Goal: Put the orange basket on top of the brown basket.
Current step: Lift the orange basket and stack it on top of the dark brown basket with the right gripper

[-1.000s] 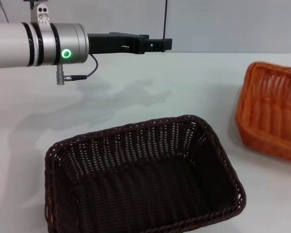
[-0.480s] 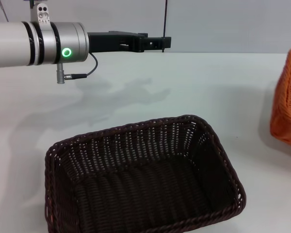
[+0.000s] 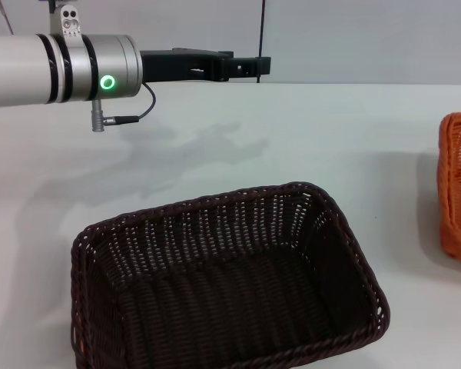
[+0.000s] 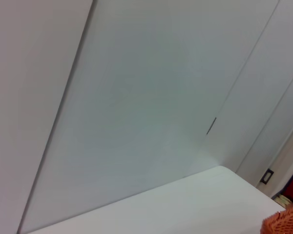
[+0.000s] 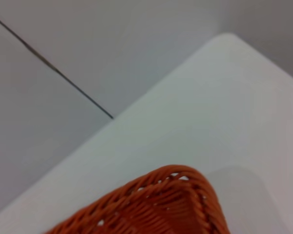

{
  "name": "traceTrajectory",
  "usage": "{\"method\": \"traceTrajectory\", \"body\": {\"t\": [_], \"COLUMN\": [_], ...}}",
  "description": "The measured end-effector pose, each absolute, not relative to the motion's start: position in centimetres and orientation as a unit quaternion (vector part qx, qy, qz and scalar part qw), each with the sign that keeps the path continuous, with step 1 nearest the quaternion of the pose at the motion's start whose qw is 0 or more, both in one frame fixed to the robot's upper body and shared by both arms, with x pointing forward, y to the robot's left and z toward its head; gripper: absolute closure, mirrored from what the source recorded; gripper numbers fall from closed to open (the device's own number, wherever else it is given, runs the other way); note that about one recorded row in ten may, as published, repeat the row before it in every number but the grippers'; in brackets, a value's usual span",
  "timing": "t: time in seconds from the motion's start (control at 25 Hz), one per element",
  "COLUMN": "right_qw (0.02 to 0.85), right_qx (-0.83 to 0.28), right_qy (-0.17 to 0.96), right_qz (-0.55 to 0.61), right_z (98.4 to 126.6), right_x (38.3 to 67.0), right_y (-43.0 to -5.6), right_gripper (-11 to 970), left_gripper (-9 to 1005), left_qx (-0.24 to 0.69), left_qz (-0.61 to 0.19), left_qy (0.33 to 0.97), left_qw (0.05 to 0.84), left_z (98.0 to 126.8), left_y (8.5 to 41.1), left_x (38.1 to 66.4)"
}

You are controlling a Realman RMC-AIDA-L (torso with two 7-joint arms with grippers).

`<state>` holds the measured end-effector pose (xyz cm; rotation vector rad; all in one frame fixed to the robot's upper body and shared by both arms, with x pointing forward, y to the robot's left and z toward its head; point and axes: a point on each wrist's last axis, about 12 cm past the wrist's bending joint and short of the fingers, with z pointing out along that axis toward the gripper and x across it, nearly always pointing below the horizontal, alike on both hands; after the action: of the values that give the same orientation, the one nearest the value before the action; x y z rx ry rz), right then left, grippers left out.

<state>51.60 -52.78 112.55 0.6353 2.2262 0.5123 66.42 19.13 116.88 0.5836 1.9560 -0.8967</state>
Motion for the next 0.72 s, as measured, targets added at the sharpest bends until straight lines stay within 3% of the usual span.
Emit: {"method": "traceTrajectory", "body": {"t": [0.4,0.72], "right_qw": [0.458,0.523], "right_qx": [0.275,0.256], "right_qy": [0.811,0.749], "right_qz": [0.238,0.316], "right_z": [115.0,116.4], "right_x": [51.8,51.9], "right_y": [-53.7,-52.4], "right_gripper": [778,778], "left_gripper": [169,169], "left_qx": [0.224,0.163], "left_qz": [-0.363,-0.358], "left_qy": [0.783,0.763], "left_qw": [0.452,0.514], "left_z": [117.2,117.3], "left_y": [19.3,21.7], "left_x": [66.6,66.9]}}
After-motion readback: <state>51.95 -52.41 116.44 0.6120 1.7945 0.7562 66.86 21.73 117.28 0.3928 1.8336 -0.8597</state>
